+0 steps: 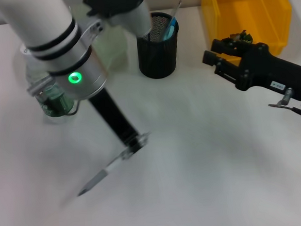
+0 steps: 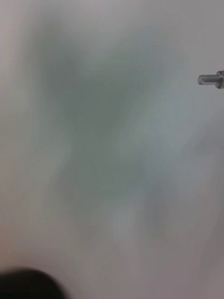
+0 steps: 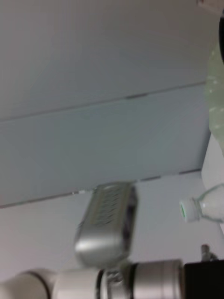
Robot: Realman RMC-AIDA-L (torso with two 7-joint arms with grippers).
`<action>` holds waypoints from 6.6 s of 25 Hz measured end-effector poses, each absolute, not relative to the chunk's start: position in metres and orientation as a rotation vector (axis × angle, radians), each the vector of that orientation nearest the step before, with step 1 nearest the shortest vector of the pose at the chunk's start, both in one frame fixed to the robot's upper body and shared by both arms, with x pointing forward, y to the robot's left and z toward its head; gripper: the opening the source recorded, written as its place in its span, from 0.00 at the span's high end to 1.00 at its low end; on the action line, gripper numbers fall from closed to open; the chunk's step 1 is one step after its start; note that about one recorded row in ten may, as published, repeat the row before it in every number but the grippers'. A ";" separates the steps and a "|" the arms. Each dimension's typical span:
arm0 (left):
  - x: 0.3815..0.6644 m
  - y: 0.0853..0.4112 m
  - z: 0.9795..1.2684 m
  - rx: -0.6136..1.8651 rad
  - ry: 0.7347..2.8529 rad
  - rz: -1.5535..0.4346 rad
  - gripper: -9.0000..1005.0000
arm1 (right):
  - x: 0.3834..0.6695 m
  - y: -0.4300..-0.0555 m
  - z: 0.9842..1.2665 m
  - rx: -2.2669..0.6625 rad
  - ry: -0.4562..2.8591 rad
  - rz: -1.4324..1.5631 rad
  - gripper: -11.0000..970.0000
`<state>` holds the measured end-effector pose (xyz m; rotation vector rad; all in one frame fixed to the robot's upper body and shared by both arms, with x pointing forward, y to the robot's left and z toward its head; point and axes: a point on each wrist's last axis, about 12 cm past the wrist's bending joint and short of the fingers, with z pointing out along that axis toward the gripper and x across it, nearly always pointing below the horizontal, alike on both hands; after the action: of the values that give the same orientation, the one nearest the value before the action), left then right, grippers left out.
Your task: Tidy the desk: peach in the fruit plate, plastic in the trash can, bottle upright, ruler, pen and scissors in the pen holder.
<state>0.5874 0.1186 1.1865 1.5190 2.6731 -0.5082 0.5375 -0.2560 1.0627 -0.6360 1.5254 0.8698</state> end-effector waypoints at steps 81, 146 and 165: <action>0.639 0.133 1.141 0.698 1.720 -0.507 0.74 | 0.511 -0.256 1.038 -0.463 1.587 0.935 0.61; 0.479 0.267 1.085 0.854 1.301 -1.118 0.44 | 0.470 -0.270 1.056 -0.718 1.427 1.100 0.45; 0.475 0.259 1.080 0.867 1.303 -1.131 0.27 | 0.465 -0.270 1.045 -0.754 1.503 1.093 0.45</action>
<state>0.4749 0.2592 1.0800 0.8674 1.3027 -1.1311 0.4648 -0.2703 1.0454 -0.7543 1.5032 1.0926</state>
